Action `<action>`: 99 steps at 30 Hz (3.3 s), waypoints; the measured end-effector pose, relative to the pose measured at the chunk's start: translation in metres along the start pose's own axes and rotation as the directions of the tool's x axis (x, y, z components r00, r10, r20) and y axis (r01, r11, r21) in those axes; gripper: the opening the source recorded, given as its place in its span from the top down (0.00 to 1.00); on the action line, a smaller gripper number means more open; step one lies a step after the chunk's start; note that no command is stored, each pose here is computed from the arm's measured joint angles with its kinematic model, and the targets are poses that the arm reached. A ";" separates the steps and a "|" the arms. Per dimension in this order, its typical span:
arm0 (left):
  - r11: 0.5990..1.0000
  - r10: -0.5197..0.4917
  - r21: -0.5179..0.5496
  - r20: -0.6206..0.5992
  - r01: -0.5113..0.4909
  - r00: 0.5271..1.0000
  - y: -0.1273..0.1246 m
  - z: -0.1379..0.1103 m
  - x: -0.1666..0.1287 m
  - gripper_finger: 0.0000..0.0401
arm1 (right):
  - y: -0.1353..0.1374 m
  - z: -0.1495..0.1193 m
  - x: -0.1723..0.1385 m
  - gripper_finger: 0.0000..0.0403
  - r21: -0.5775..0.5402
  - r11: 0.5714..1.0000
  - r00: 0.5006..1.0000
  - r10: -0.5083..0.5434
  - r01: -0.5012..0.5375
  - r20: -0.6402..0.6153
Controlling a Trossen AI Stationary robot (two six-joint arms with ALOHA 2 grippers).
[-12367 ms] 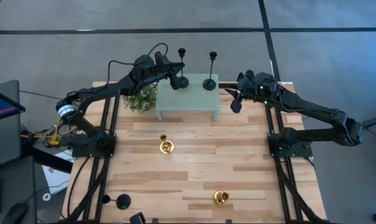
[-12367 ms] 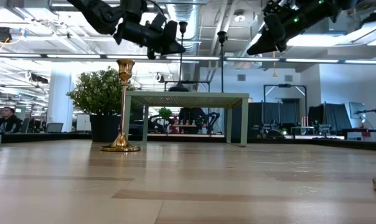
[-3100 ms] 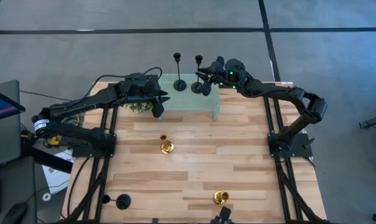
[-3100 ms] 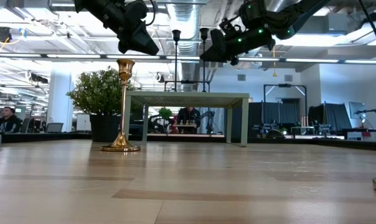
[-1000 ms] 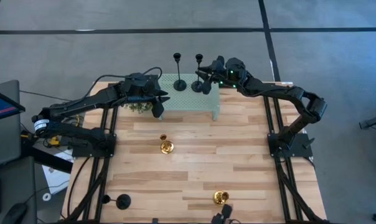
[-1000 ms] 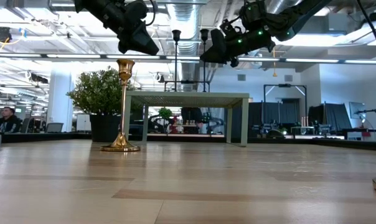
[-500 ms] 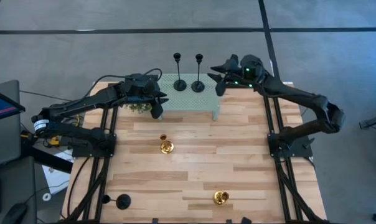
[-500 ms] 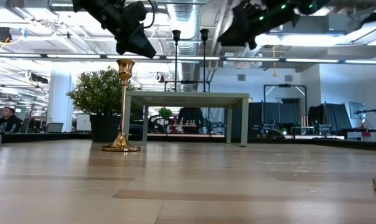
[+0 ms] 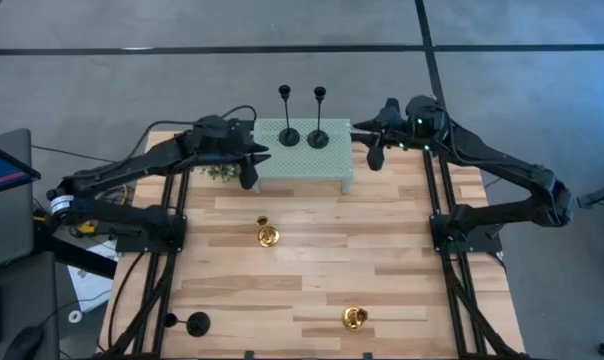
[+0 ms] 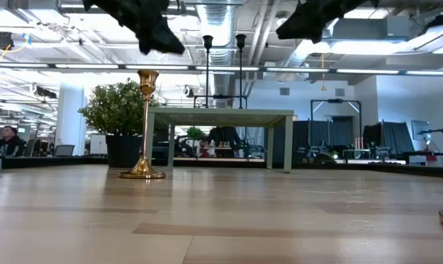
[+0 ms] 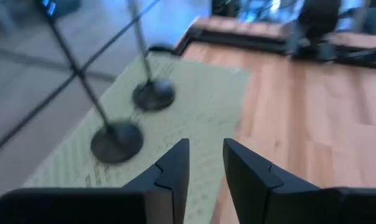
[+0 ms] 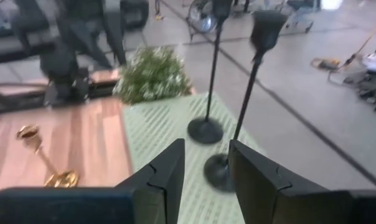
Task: Pick & Place candle stick holders
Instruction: Put the black candle holder on the shelf
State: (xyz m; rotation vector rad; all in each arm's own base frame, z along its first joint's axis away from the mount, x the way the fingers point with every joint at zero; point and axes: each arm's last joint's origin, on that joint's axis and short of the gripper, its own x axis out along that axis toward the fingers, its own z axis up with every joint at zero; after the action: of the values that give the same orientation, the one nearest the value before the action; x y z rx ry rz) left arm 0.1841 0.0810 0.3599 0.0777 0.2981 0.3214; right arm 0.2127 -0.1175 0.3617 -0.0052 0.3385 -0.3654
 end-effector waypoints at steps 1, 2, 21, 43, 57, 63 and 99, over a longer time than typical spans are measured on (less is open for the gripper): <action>0.999 -0.026 0.021 0.023 0.026 0.999 -0.001 0.002 -0.007 0.77 | 0.002 -0.002 -0.001 0.71 0.001 1.000 1.000 0.007 -0.007 -0.019; 0.998 -0.055 0.034 0.053 0.053 0.997 -0.002 0.005 -0.014 0.79 | 0.003 -0.003 -0.002 0.71 0.002 1.000 0.999 0.014 -0.014 -0.040; 0.965 -0.259 0.018 0.229 0.262 0.938 -0.021 -0.008 -0.140 0.97 | 0.041 -0.013 -0.001 0.71 0.016 0.986 0.972 0.167 -0.166 -0.166; 0.758 -0.633 -0.001 0.237 0.652 0.737 -0.037 -0.025 -0.177 0.99 | 0.112 0.003 -0.007 0.71 0.070 0.963 0.965 0.262 -0.261 -0.002; 0.837 -0.525 0.024 0.315 0.547 0.791 -0.032 -0.052 -0.086 0.99 | 0.134 -0.012 0.025 0.71 0.050 0.972 0.970 0.231 -0.228 -0.080; 0.873 -0.464 0.035 0.360 0.486 0.809 -0.042 -0.057 -0.056 0.99 | 0.137 -0.021 0.040 0.71 -0.005 0.975 0.967 0.220 -0.222 -0.129; 0.709 -0.684 0.042 0.282 0.704 0.672 -0.133 -0.068 -0.152 0.99 | 0.133 -0.010 0.044 0.71 -0.010 0.977 0.977 0.211 -0.211 -0.016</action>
State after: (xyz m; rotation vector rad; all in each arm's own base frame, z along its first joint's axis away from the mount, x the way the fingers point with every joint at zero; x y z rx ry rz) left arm 0.0659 -0.0922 0.3210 -0.0665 0.0157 -0.4541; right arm 0.2941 -0.0085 0.3296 0.0216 0.3524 -0.1532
